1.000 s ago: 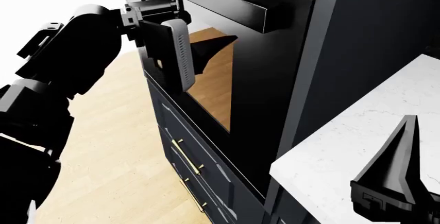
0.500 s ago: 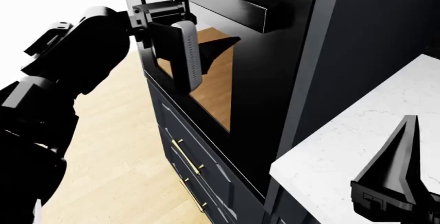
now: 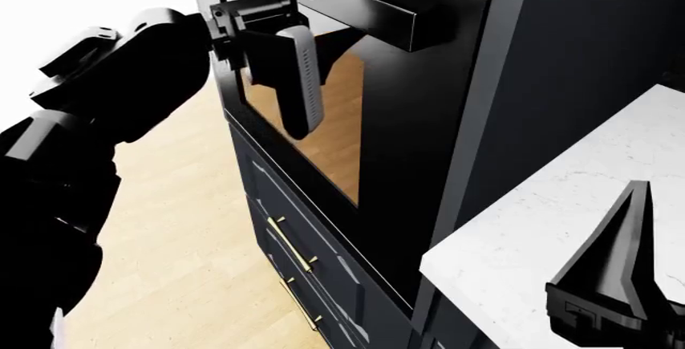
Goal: Open the oven door
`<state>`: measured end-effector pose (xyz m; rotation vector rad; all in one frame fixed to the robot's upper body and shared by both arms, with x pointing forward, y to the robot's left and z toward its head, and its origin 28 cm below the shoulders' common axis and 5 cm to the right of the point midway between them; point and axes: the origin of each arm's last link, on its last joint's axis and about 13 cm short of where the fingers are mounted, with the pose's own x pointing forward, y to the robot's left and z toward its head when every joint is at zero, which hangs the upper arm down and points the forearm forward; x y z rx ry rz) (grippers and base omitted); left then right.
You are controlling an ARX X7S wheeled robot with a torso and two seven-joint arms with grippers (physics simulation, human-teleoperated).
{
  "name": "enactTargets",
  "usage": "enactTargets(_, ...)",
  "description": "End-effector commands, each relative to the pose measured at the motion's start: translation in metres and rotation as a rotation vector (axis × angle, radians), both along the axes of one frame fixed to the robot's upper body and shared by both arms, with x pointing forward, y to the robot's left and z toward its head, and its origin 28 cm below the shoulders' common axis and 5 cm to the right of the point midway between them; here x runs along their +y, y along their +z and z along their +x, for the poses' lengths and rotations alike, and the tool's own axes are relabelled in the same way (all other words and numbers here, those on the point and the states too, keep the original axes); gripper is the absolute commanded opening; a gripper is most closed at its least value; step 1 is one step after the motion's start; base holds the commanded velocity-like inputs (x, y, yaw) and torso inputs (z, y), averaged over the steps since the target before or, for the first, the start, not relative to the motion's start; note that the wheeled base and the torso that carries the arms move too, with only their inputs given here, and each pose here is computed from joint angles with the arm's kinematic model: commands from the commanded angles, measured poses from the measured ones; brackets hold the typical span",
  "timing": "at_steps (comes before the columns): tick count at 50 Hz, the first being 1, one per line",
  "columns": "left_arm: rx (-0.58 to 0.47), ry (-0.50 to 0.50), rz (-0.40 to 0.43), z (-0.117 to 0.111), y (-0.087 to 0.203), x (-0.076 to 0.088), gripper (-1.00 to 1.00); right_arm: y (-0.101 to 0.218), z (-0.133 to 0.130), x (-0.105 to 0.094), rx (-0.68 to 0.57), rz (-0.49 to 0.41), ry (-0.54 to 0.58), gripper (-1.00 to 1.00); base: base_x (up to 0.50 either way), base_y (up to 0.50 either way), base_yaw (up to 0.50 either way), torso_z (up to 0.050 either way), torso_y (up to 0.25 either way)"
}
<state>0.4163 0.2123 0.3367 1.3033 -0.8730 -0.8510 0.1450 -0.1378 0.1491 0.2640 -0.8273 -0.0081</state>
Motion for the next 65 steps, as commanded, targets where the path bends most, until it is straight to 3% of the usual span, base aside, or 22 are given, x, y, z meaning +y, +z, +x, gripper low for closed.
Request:
enactTargets(1, 0.009, 0.072, -0.011, 0.004, -0.005, 0.002, -1.0, 0.0, 0.0, 0.0, 0.0, 0.001, 0.001, 1.0, 0.0, 0.0, 0.0, 0.0, 0.0)
enactTargets(21, 0.003, 0.073, -0.008, 0.004, -0.008, 0.008, -1.0, 0.0, 0.0, 0.0, 0.001, 0.001, 0.003, 1.0, 0.0, 0.0, 0.0, 0.0, 0.0)
enactTargets(32, -0.198, 0.028, -0.086, -0.003, -0.001, 0.01, -1.0, 0.0, 0.0, 0.0, 0.0, 0.001, 0.004, 1.0, 0.0, 0.0, 0.0, 0.0, 0.0)
enactTargets(55, -0.298, 0.034, -0.214, -0.006, -0.006, 0.026, -1.0, 0.0, -0.001, 0.0, -0.004, 0.003, 0.008, 1.0, 0.0, 0.0, 0.0, 0.0, 0.0)
enactTargets(59, -0.394, 0.028, -0.257, -0.012, -0.005, 0.03, -1.0, 0.001, -0.001, 0.0, -0.006, 0.004, 0.01, 1.0, 0.0, 0.0, 0.0, 0.0, 0.0)
enactTargets(65, -0.459, 0.03, -0.318, -0.022, -0.007, 0.033, -1.0, 0.001, -0.001, 0.0, -0.006, 0.005, 0.011, 1.0, 0.0, 0.0, 0.0, 0.0, 0.002)
